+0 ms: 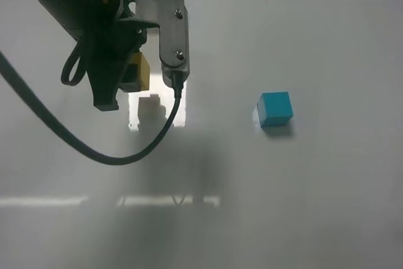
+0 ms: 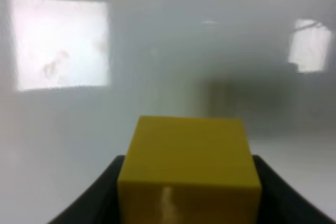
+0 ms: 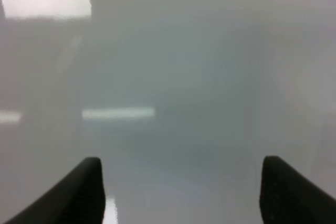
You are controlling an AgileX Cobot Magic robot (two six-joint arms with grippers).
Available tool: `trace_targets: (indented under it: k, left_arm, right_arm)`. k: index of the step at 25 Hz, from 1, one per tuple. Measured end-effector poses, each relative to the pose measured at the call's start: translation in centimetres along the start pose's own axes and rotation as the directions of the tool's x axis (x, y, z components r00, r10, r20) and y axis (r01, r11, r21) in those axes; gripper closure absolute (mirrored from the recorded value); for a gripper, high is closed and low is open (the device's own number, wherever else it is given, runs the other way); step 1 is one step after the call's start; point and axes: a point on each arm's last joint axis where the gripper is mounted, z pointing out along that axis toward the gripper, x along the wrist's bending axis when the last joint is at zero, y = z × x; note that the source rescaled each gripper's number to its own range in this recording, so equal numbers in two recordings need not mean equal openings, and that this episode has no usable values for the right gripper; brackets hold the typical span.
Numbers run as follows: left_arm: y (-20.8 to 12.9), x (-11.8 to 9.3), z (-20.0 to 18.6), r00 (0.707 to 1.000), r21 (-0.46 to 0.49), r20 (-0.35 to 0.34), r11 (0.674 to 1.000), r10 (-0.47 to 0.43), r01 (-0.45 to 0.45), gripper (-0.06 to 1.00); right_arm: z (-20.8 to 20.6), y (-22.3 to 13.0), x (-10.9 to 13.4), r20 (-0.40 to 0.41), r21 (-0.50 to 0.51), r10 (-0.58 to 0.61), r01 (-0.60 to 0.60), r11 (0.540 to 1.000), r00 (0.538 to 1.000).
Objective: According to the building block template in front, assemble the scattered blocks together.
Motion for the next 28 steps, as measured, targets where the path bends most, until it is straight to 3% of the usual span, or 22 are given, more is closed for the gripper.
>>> trace_targets:
  k: [7, 10, 13, 22, 28]
  left_arm:
    - [3.6, -2.2, -2.9, 0.999, -0.12, 0.005, 0.992, 0.04, -0.039, 0.88]
    - [4.1, -2.8, -3.0, 1.0, -0.134, 0.027, 0.991, 0.005, -0.001, 0.88]
    - [4.6, -3.1, -2.2, 0.998, -0.128, 0.059, 0.991, -0.029, 0.037, 0.88]
    - [6.0, -4.4, 1.0, 0.992, -0.079, 0.127, 0.997, -0.015, 0.025, 0.88]
    - [6.1, -3.8, 3.4, 0.986, -0.07, 0.155, 0.995, -0.057, 0.069, 0.88]
  right_arm:
    - [0.0, 0.0, 0.0, 0.0, 0.0, 0.0, 0.0, 1.0, 1.0]
    - [0.0, 0.0, 0.0, 0.0, 0.0, 0.0, 0.0, 1.0, 1.0]
    - [0.0, 0.0, 0.0, 0.0, 0.0, 0.0, 0.0, 1.0, 1.0]
    - [0.0, 0.0, 0.0, 0.0, 0.0, 0.0, 0.0, 1.0, 1.0]
    - [0.0, 0.0, 0.0, 0.0, 0.0, 0.0, 0.0, 1.0, 1.0]
